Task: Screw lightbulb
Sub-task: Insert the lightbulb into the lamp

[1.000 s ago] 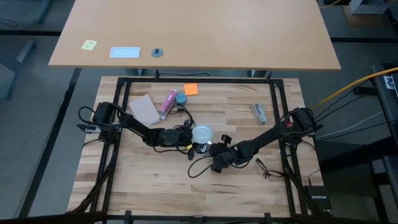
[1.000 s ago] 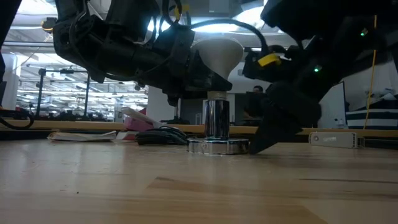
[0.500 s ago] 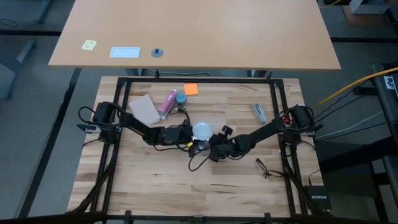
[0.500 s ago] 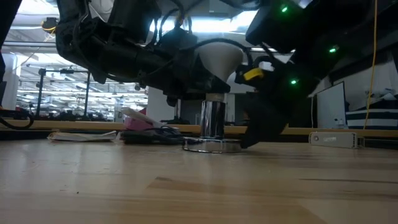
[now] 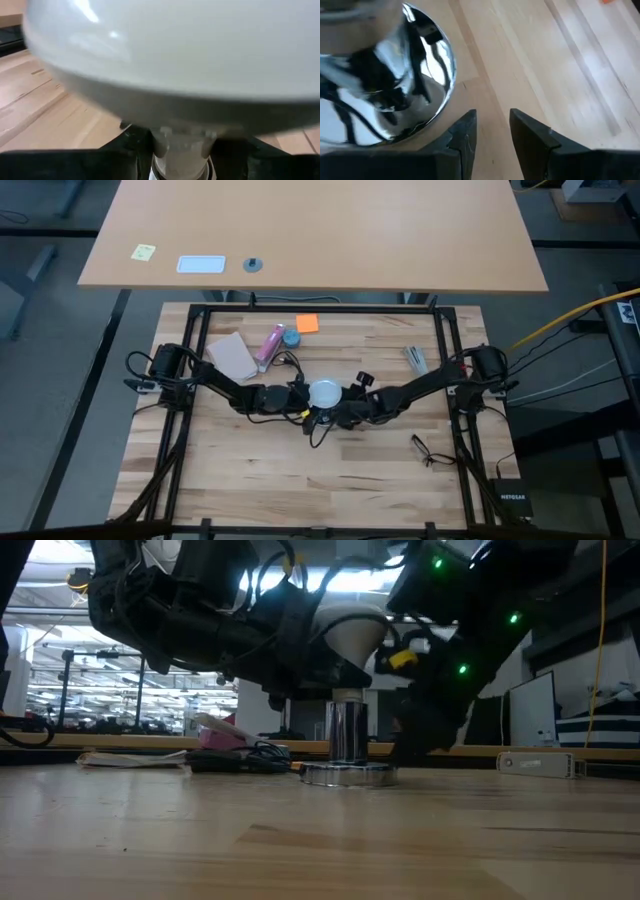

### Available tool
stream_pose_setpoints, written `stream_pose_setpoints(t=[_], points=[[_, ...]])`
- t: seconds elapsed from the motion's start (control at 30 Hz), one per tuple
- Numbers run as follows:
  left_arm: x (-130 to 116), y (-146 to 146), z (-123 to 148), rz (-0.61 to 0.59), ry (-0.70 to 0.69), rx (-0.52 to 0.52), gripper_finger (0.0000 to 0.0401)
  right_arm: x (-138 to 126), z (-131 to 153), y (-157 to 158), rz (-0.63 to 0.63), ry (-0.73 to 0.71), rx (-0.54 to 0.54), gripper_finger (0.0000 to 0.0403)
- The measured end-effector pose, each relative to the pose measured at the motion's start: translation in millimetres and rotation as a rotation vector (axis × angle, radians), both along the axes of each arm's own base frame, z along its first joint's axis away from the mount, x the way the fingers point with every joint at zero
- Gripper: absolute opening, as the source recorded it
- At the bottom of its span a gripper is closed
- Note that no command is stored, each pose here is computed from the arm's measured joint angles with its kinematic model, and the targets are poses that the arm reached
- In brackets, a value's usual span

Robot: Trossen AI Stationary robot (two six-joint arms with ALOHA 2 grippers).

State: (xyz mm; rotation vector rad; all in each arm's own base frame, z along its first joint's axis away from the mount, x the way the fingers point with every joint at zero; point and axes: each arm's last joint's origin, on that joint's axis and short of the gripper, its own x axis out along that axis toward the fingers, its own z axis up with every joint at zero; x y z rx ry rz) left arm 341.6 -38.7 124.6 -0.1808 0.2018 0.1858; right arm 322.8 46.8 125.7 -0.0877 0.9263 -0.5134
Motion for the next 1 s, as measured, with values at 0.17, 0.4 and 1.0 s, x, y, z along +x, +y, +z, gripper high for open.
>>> stream_pose_setpoints(t=[0.17, 0.4, 1.0], points=[[0, 0, 0, 0.009, 0.001, 0.015, 0.0141, -11, 26, 17, 0.029, -0.056, 0.039, 0.0121], [0, 2, 1, 0.017, 0.0, 0.023, 0.0141, -21, 44, 53, 0.056, -0.19, 0.136, 0.0121], [0, 3, 1, 0.026, -0.005, 0.023, 0.0141, -8, -15, 77, 0.064, -0.142, 0.196, 0.0121]])
